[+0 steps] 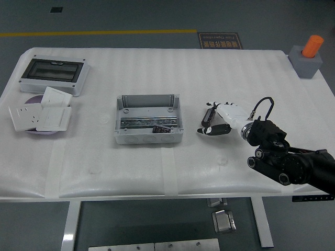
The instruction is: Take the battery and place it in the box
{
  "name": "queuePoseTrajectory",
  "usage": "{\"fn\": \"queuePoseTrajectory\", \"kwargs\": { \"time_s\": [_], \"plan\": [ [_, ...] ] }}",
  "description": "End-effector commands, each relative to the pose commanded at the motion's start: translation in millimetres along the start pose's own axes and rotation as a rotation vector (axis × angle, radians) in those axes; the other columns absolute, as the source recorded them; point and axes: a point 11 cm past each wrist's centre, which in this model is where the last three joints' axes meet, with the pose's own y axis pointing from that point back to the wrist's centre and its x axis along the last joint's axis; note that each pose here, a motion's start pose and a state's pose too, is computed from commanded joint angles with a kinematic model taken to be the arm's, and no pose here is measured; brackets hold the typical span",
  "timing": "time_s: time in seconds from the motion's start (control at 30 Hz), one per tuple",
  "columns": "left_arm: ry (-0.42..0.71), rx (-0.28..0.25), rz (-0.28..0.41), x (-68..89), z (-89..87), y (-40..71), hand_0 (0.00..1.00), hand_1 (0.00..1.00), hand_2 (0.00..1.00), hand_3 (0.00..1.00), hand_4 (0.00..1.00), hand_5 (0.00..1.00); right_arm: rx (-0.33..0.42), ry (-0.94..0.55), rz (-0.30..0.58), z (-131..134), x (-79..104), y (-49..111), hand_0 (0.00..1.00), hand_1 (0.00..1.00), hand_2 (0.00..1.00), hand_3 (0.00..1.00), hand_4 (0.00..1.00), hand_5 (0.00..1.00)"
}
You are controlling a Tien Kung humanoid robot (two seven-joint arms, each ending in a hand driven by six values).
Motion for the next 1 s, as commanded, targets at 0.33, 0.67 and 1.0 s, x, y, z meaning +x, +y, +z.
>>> {"fn": "queuePoseTrajectory", "kwargs": {
  "time_s": [0.33,0.67,1.0],
  "plan": [
    [0.002,-0.006,0.003,0.5,0.5,0.0,0.626,0.652,0.465,0.54,0.626,0.153,0.007,0.01,0.003,-0.5,-2.4,0.6,0.99,0.738,0.811,0.86,0.925,0.646],
    [0.0,-0.011,0.001,-1.0,0.9,-0.4,0.626,0.651,0.466,0.543,0.62,0.153,0.009,0.039,0.016,1.4,-1.9,2.1,0.965,0.714,0.772,0.828,0.896,0.627],
    [-0.002,-0.015,0.002,-0.9,1.6,-0.3,0.625,0.649,0.467,0.543,0.618,0.155,0.018,0.078,0.028,1.7,0.2,2.9,0.909,0.669,0.694,0.727,0.609,0.395]
  ]
}}
